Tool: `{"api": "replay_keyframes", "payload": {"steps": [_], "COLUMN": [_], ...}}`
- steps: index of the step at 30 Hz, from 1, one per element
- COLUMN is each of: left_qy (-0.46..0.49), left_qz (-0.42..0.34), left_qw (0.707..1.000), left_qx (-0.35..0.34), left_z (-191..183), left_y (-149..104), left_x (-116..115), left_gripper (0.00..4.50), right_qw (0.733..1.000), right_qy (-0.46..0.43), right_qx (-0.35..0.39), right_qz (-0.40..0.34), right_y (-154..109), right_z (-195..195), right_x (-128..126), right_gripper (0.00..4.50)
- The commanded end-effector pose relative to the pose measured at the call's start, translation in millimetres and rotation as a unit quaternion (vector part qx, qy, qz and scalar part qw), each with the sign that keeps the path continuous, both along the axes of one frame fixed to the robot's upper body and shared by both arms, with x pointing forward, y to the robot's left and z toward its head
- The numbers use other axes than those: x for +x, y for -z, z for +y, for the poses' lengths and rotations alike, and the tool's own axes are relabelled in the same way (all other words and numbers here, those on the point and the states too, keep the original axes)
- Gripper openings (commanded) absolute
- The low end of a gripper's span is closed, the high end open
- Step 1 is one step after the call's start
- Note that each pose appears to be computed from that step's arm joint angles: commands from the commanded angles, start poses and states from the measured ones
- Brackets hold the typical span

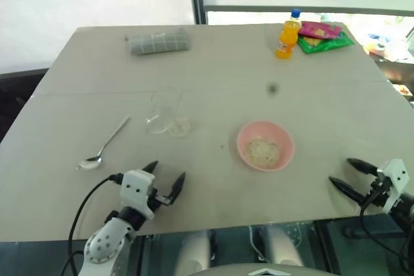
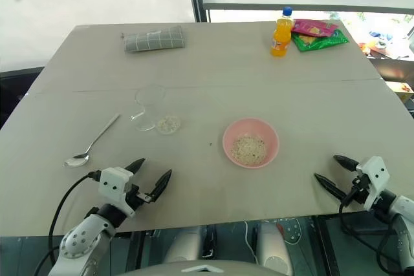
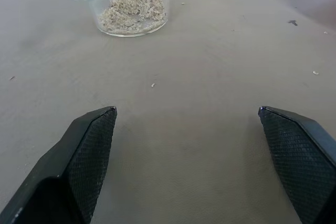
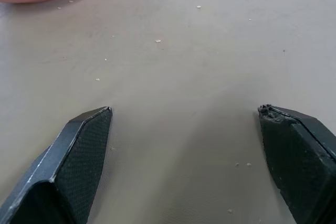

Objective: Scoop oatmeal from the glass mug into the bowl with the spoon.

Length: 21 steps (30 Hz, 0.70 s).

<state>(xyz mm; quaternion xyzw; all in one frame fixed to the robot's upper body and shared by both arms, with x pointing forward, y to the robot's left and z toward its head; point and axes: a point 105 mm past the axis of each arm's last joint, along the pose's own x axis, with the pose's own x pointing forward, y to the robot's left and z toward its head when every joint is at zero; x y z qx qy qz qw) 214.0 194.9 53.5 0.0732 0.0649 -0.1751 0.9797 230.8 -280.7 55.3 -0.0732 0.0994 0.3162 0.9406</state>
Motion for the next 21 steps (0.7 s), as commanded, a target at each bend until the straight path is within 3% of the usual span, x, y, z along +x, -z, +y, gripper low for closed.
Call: {"api": "replay_keyframes", "payload": {"steps": [1,21], "left_qy": [0.004,-0.023], "left_qz": [0.018,0.002], "left_qw": [1.000,1.000], "left_qx": [0.002,-0.008], "left_z": [-0.1,14.9], "left_y": [8.6,5.9], "left_x": [-3.4,-2.0], "left_gripper": [4.45,4.45], "right_qw": [1.000,0.999], "right_qy": [0.007,0.000], "right_qx": [-0.001,0.009], "right_qz": [-0.023,-0.037], "right_y": [-9.5,-12.0], "right_z": [-3.0,13.7], "right_x": [-0.3,2.6], "right_gripper": [4.50,4.50]}}
